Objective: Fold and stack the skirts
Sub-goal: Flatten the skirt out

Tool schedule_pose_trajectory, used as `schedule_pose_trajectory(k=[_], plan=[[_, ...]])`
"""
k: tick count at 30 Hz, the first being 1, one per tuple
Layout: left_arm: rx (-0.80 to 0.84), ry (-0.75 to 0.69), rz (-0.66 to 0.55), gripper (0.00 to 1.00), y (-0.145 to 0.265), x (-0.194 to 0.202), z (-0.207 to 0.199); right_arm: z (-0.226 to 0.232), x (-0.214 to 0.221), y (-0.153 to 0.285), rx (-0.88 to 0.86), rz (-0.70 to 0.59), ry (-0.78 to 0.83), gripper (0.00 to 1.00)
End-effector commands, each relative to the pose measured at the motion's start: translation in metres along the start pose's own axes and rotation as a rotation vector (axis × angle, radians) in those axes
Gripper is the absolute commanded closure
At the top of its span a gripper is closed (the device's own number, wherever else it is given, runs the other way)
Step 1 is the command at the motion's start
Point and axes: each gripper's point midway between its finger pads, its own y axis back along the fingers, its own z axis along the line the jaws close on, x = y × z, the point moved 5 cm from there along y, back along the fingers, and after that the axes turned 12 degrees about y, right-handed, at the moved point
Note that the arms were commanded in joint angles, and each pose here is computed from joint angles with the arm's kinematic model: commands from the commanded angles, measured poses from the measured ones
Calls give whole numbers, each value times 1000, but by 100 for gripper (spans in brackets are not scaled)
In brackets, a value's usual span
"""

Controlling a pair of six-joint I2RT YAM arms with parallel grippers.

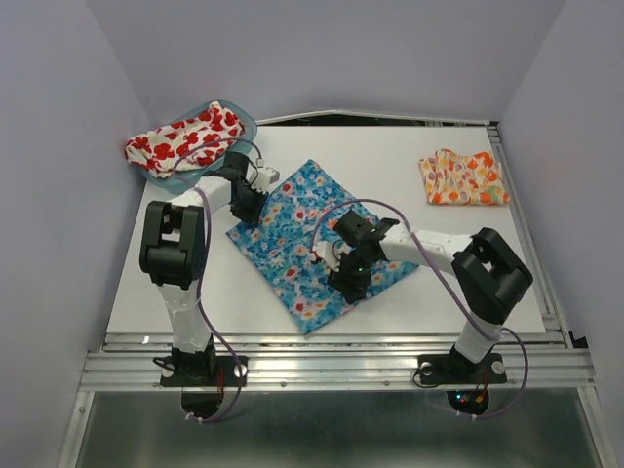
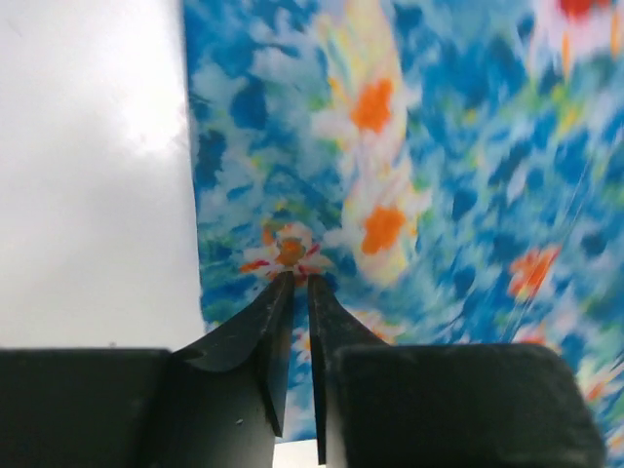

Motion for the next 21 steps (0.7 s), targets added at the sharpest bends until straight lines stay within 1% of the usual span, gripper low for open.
schedule_pose_trajectory(k=[1,2,4,5,6,7,8,9,10,11,12,13,14,15,16,18,20,21], plan=[[-56,-20,-132,73,15,-56,11,71,-47,-2,-325,-106,-120,40],[-55,-25,-155,70,19,-65,11,64,-72,8,-313,-180,-128,40],[-50,-40,-205,66,36,-80,8,49,-88,21,-243,-216,-117,37],[-36,-58,-256,62,55,-88,1,39,-92,27,-172,-210,-104,37],[-33,-89,-294,56,67,-92,-1,29,-100,46,-105,-249,-90,36],[-30,-115,-347,51,91,-91,-8,17,-94,56,-42,-235,-101,36],[-28,-141,-370,47,102,-89,-12,10,-89,61,-8,-225,-106,36],[-21,-191,-360,43,105,-75,-15,9,-78,67,27,-215,-101,36],[-15,-226,-372,41,114,-68,-19,8,-68,69,51,-199,-94,36],[-12,-273,-433,40,140,-62,-29,5,-56,71,98,-165,-62,36],[-9,-301,-440,38,146,-52,-32,7,-46,72,124,-136,-53,36],[-4,-323,-396,36,136,-29,-33,9,-39,78,162,-126,-39,36],[-27,-331,-376,35,136,-10,-36,6,-18,73,209,-70,-50,36],[-46,-347,-389,35,141,-10,-38,6,-14,72,226,-61,-40,36],[-46,-337,-347,36,132,4,-36,1,-8,74,245,-61,-49,36],[-56,-305,-311,36,123,12,-33,-17,-6,79,309,-75,-58,36],[-8,-285,-260,37,110,17,-34,-44,-18,86,366,-107,-43,36],[16,-279,-245,39,106,16,-36,-53,-22,87,376,-116,-37,36]])
